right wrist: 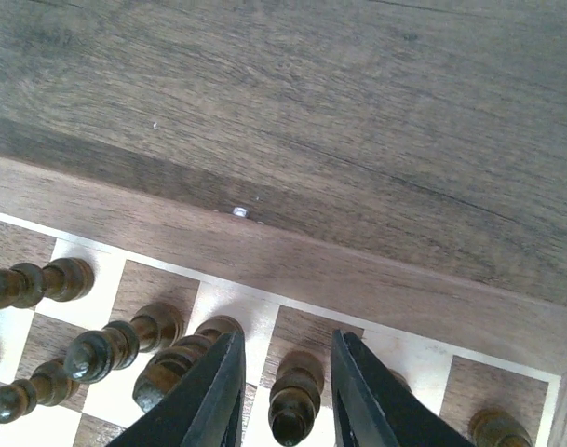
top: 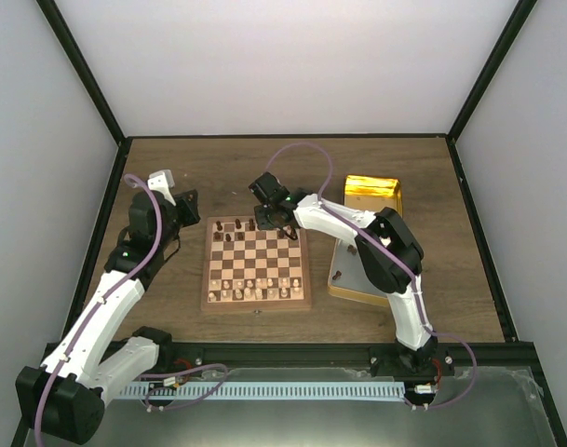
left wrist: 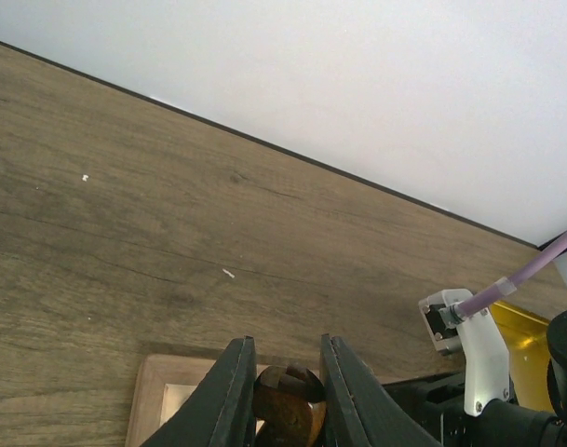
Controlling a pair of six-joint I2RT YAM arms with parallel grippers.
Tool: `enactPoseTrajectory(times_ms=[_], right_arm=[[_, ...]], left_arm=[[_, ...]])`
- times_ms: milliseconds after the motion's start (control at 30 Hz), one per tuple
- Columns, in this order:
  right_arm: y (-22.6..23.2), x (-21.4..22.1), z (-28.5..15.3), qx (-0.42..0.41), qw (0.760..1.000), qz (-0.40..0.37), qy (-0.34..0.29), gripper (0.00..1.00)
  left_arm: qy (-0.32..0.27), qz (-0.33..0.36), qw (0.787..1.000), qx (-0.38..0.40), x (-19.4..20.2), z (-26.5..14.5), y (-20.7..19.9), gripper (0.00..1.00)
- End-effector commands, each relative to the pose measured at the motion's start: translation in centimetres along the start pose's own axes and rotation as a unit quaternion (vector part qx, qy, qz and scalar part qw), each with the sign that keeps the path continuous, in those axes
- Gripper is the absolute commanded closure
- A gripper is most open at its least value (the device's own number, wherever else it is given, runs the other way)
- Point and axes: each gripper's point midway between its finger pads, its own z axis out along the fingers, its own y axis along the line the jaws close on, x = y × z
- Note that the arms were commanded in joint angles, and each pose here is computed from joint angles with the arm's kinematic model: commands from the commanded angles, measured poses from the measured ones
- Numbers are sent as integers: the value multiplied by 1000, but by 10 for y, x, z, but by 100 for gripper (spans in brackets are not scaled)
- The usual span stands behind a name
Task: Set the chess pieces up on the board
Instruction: Place the chess piece on the chessboard.
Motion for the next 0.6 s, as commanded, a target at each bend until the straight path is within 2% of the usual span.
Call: enactPoseTrajectory(times_ms=[0, 167, 300, 433, 567], right_arm=[[7, -43, -31, -14, 998, 12, -63, 72], [5, -58, -58, -18, 995, 29, -93, 72], [36, -68, -100, -131, 981, -5, -141, 68], [74, -61, -157, -284, 935, -67, -203, 60], [97, -52, -203, -392, 881, -101, -245, 50]], left_arm=[[-7, -4, 1000, 11, -4, -2, -4, 90], [-5, -2, 1000, 26, -5, -3, -10, 90], [-14, 2, 997, 79, -7, -9, -27, 90], [-21, -13, 988, 151, -11, -18, -51, 90], [6, -72, 977, 202, -6, -22, -69, 90]])
